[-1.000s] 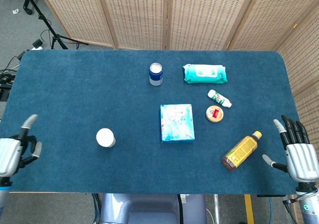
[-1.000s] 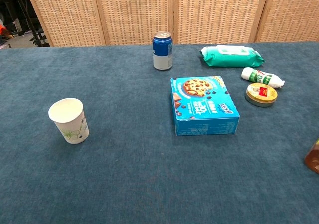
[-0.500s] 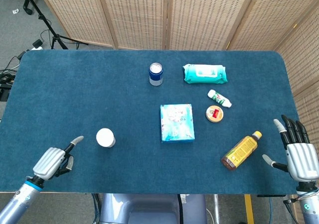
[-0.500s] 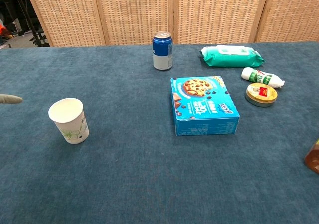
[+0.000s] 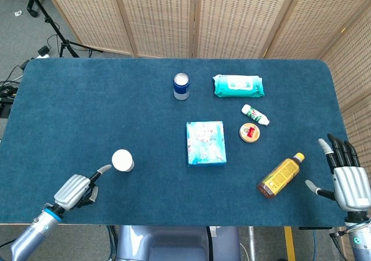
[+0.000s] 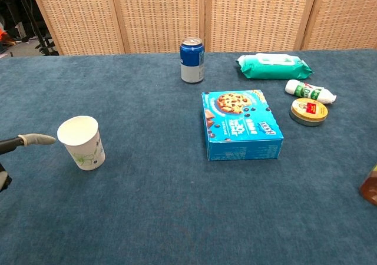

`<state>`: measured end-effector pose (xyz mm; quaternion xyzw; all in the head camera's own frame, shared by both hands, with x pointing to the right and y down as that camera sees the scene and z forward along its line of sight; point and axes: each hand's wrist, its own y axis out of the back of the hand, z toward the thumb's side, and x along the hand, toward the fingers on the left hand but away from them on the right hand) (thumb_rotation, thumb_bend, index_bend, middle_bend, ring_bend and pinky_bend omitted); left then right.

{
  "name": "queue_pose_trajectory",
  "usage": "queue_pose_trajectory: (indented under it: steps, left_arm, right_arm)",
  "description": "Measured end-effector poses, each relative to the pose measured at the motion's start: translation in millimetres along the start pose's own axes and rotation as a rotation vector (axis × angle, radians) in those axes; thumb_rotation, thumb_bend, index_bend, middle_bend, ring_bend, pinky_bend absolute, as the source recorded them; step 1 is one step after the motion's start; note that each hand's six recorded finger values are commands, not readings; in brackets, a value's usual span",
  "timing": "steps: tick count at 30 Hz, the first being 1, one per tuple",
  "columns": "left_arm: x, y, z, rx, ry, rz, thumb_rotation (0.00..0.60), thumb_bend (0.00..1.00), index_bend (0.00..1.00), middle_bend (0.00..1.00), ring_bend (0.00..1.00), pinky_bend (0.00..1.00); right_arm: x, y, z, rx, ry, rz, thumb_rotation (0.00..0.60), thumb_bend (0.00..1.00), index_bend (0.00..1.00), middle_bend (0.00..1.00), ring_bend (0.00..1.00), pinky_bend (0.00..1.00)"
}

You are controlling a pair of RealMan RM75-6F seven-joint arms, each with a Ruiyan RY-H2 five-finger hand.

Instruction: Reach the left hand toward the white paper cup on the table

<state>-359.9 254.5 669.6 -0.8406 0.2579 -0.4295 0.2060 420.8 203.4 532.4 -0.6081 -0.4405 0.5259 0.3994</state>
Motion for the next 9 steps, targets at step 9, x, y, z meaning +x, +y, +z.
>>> queue_pose_trajectory:
  steps: [9]
  left_arm:
    - [2.3, -3.2, 3.1, 0.012, -0.006, 0.0, 0.6, 1.0, 0.0, 0.95, 1.0, 1.0]
  right_arm:
    - [0.1, 0.2, -0.1, -0.002, 0.001, 0.001, 0.6, 0.0, 0.0, 0.0, 0.0, 0.0]
